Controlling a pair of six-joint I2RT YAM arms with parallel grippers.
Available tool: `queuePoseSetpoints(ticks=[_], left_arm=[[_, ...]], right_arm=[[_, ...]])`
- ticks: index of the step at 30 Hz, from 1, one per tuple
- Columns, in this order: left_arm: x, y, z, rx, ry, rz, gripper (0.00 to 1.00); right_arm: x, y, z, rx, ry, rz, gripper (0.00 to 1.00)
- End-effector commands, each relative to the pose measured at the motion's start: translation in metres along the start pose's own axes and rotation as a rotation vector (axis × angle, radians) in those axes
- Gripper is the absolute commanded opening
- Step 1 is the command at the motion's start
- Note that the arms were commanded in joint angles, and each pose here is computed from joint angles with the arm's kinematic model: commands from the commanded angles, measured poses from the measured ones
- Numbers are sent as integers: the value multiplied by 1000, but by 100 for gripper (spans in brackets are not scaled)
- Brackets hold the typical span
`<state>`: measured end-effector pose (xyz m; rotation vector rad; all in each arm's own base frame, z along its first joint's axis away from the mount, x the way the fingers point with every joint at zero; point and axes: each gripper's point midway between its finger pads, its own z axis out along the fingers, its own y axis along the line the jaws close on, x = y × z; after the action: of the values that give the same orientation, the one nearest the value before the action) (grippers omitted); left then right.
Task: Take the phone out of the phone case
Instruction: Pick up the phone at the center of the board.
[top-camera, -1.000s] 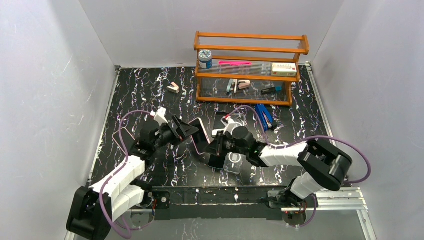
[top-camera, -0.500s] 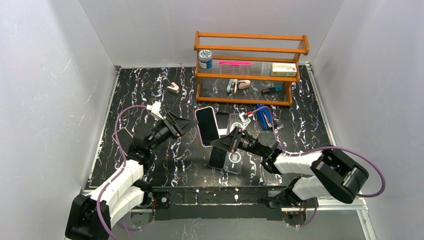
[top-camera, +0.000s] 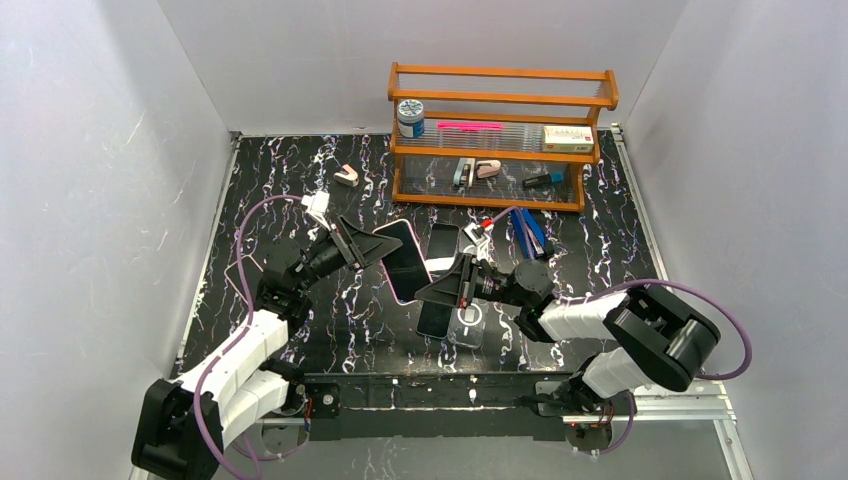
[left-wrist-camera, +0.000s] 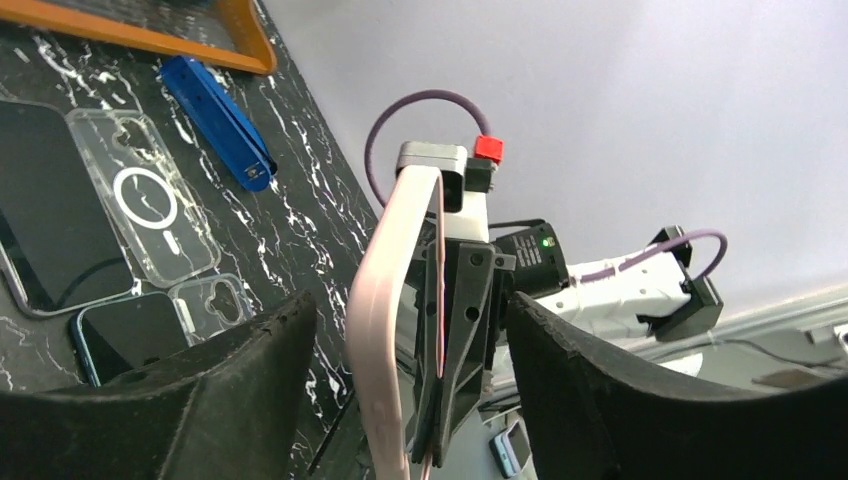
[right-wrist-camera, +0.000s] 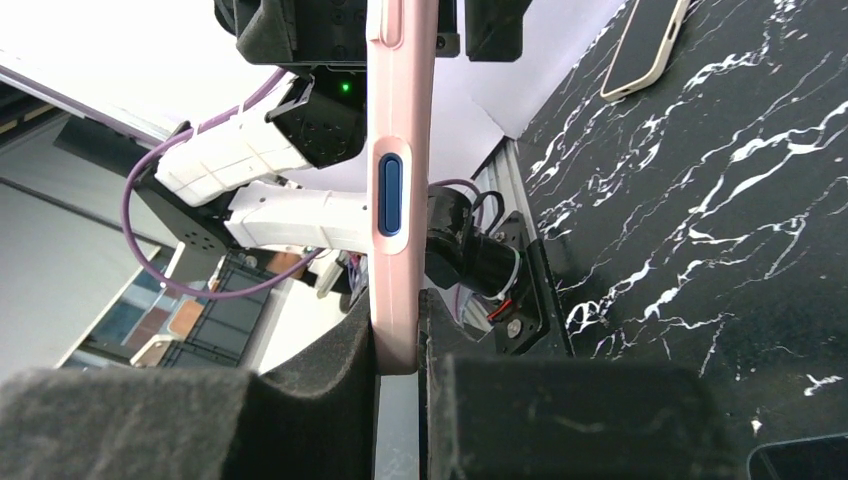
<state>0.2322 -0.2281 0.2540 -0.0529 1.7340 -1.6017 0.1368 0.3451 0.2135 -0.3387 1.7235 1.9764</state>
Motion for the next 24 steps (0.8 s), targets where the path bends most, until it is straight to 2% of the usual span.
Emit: queuePoseSetpoints(ticks=[1,6,8,10,12,19,24], left_arm=[[2,-28,3,98,60,47,61],[6,-32,3,113,80,43,38],[6,-32,3,112,77,38,22],[3,-32,2,106,56,24,2],[-2,-32,1,97,17,15,0],[-30,-31,-4,55,-180,-75,0],[-47,-31,-8,44,-284,-148,0]], right_arm=[[-20,50,9,-195,-20,-125,1],[-21,44,17,-174,2,-134,1],[-22,42,20,-168,11,-148,1],[-24,39,23,-149,13,-159,1],[-26,35,23,-129,-3,-168,3],[-33,29,22,-74,-87,-187,40],[-30,35,28,-92,-124,-221,52]])
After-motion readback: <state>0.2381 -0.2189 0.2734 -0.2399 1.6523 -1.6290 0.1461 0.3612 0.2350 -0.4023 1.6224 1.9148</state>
